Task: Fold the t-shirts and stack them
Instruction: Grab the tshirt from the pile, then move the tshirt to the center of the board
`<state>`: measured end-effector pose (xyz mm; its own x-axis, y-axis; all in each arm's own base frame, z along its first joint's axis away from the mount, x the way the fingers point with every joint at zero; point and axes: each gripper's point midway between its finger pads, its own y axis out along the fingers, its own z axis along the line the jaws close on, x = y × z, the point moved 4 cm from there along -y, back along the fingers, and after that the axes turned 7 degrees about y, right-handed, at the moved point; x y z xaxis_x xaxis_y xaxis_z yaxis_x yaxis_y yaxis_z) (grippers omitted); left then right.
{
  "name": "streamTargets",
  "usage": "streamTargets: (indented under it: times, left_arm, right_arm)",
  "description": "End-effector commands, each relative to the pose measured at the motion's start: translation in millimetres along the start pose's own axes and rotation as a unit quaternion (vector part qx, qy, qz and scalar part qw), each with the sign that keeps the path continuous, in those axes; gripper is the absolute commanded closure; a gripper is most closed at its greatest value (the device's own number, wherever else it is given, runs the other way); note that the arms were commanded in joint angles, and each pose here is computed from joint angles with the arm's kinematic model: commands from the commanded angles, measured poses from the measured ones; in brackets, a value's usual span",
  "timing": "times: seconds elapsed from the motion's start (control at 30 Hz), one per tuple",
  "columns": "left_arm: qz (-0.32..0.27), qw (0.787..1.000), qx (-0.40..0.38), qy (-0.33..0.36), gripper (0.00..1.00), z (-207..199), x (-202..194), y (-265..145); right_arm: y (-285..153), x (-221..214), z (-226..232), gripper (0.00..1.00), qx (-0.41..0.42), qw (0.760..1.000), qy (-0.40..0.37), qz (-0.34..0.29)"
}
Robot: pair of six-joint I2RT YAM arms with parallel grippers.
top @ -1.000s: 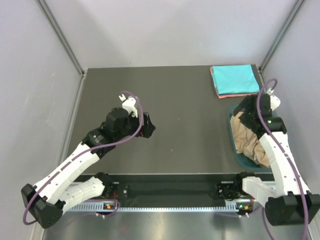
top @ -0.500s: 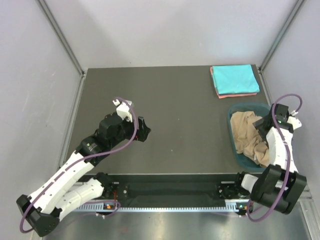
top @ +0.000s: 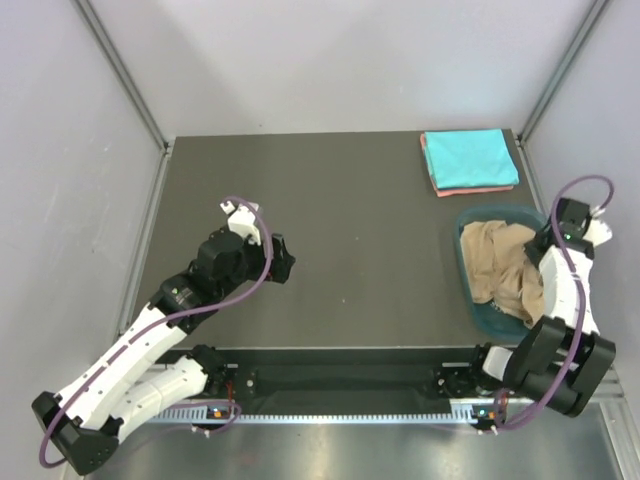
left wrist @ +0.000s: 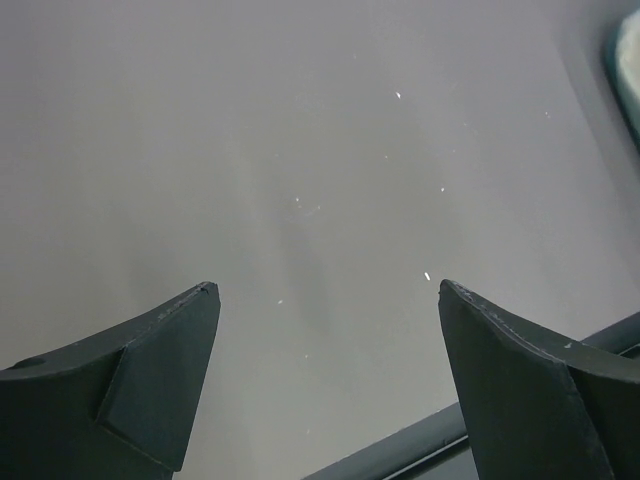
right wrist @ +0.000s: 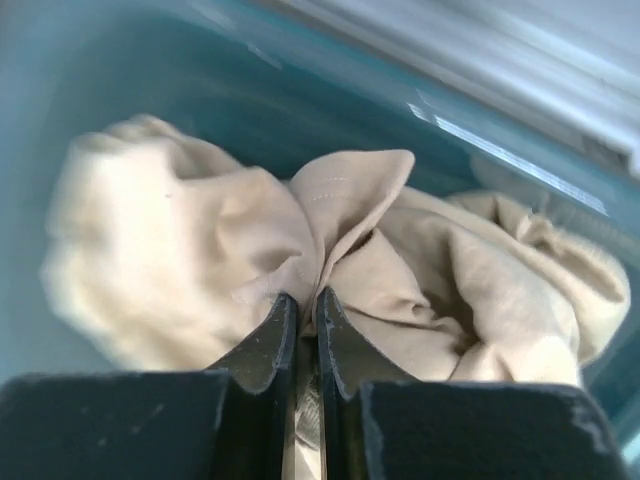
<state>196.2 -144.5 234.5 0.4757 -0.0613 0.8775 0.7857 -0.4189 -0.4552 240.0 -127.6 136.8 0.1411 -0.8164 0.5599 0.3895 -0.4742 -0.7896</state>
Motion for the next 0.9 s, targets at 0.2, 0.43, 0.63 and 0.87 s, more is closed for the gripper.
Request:
streamTargets:
  times: [0.2,0.43,0.63,0.87]
  left_arm:
    - [-0.003,0.997,0.026,-0.067,0.08,-7,30,14]
    - [-0.002,0.99,0.106,-0.094,0.06,16,39,15]
    - [0.037,0.977,0.144,-0.151,0.07,54,32,11]
    - [0.025,0.974,0.146,-0.173,0.07,68,30,-3]
  right_arm:
    - [-266,106,115,1.0,0.468,0.872,-0.048,-0.134]
    - [-417,68,156,1.0,0.714,0.69,-0.114,-0.046]
    - [-454,-17,192,1.0,0.759,0.613,-0.198,0.09]
    - [-384,-155,226,0.94,0.671,0.649,-0.293,0.207]
